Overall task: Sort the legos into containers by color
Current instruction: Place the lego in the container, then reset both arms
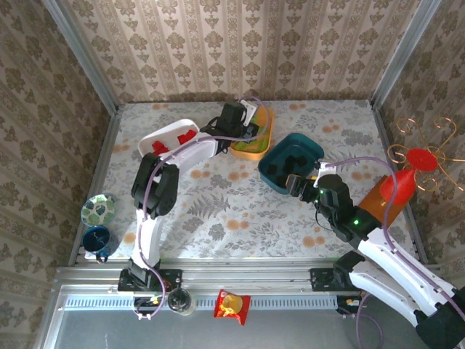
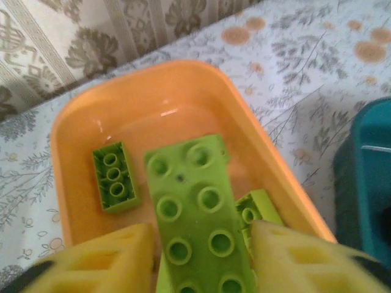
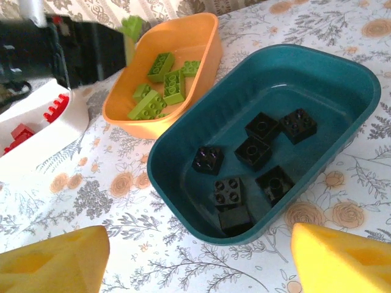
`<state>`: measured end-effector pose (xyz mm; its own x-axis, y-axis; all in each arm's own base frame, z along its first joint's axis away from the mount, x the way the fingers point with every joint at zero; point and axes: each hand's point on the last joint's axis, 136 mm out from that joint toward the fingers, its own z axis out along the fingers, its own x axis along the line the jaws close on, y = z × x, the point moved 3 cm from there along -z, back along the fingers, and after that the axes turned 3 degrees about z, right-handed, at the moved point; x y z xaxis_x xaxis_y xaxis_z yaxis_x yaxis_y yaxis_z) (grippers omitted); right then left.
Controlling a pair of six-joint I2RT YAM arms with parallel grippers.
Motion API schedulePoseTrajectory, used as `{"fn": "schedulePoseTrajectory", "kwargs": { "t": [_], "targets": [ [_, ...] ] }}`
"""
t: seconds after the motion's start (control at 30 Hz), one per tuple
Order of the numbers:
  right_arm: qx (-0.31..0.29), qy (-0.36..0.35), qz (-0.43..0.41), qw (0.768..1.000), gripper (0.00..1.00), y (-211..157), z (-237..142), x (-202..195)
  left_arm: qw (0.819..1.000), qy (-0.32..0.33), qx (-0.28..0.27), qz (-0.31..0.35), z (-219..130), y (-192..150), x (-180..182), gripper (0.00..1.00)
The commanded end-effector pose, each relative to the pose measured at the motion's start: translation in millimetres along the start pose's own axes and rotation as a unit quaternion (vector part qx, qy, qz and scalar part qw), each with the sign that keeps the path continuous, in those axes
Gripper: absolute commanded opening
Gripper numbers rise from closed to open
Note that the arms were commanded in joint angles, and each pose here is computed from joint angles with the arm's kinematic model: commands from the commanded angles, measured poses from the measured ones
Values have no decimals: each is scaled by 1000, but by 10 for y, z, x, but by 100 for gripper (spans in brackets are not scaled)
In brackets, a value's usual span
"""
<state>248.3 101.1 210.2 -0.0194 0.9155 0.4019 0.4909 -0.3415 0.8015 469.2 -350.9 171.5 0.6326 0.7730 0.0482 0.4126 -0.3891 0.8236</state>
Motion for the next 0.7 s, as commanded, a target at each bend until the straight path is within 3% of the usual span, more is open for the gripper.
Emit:
{"fn": "schedulePoseTrajectory", "kwargs": {
  "t": [0.0, 0.07, 0.1, 0.27, 0.43, 0.57, 0.67],
  "targets": [
    [6, 7, 2, 1000, 97, -4, 31, 31, 1000, -12, -12, -23, -171, 130, 46, 61],
    [12, 6, -2, 1000, 100, -7, 57, 44, 998, -13, -40, -40, -347, 218, 95, 71],
    [13, 8, -2, 1000, 100, -4, 67, 58, 997, -18, -54, -50, -463, 271, 112, 99],
    [9, 8, -6, 1000, 100, 16, 91, 69, 989, -20, -119, -81, -1140, 335, 123, 100],
    [-7, -18, -6, 1000, 100, 74, 108, 10, 975, 30, -183, -123, -1897, -49, 299, 100],
    [-14, -39, 4, 999, 100, 95, 155, -31, 968, 135, -155, -142, -2258, -638, 606, 100],
    [-16, -67, 17, 997, 100, 107, 209, -88, 964, 198, -133, -119, -2453, -961, 820, 100]
  ]
}}
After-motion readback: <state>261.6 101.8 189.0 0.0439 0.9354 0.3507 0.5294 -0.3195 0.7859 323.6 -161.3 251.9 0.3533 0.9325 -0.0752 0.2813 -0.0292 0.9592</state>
